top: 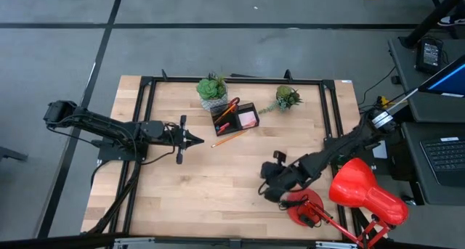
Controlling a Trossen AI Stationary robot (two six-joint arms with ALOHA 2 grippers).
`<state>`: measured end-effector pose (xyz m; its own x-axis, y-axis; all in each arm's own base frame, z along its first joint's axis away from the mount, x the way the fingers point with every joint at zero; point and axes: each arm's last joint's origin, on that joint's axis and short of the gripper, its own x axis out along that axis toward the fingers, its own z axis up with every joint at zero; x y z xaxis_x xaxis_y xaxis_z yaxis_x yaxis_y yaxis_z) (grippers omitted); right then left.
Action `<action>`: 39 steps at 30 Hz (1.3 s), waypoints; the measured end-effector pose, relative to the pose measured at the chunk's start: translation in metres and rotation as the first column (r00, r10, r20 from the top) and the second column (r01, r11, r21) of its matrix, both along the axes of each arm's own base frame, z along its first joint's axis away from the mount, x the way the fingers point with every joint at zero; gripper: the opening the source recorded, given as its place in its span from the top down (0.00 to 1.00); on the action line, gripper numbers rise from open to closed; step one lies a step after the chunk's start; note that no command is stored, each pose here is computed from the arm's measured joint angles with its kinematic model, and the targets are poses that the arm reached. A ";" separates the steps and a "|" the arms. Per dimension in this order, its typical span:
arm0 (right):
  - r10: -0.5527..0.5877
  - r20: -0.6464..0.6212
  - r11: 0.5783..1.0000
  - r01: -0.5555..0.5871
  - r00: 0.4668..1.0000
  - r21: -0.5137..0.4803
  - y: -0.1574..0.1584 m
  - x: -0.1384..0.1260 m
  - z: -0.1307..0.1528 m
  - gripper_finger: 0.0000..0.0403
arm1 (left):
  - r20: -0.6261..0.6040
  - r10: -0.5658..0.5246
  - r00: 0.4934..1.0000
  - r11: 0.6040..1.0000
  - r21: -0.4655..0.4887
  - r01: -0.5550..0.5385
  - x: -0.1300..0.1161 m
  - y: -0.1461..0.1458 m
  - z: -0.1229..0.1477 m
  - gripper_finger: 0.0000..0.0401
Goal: Pick and place office supplies into organizer
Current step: Put the pink binder clip into the black desk organizer
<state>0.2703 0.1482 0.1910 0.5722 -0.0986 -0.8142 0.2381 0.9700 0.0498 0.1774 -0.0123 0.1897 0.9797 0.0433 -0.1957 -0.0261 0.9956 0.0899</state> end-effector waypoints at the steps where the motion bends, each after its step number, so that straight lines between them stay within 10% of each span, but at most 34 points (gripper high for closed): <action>1: -0.004 0.018 1.000 0.004 1.000 -0.005 -0.002 0.003 0.001 0.83 | 0.000 -0.002 1.000 1.000 0.007 0.002 0.000 0.000 0.000 0.99; 12: 0.016 0.296 0.994 0.017 0.955 -0.109 -0.036 0.045 0.019 0.83 | 0.007 -0.005 1.000 0.998 0.057 0.004 0.000 0.000 0.001 1.00; 39: -0.185 0.369 0.965 0.240 0.911 -0.109 -0.157 0.102 -0.027 0.83 | -0.020 -0.017 1.000 0.994 0.105 0.019 0.000 0.000 -0.001 1.00</action>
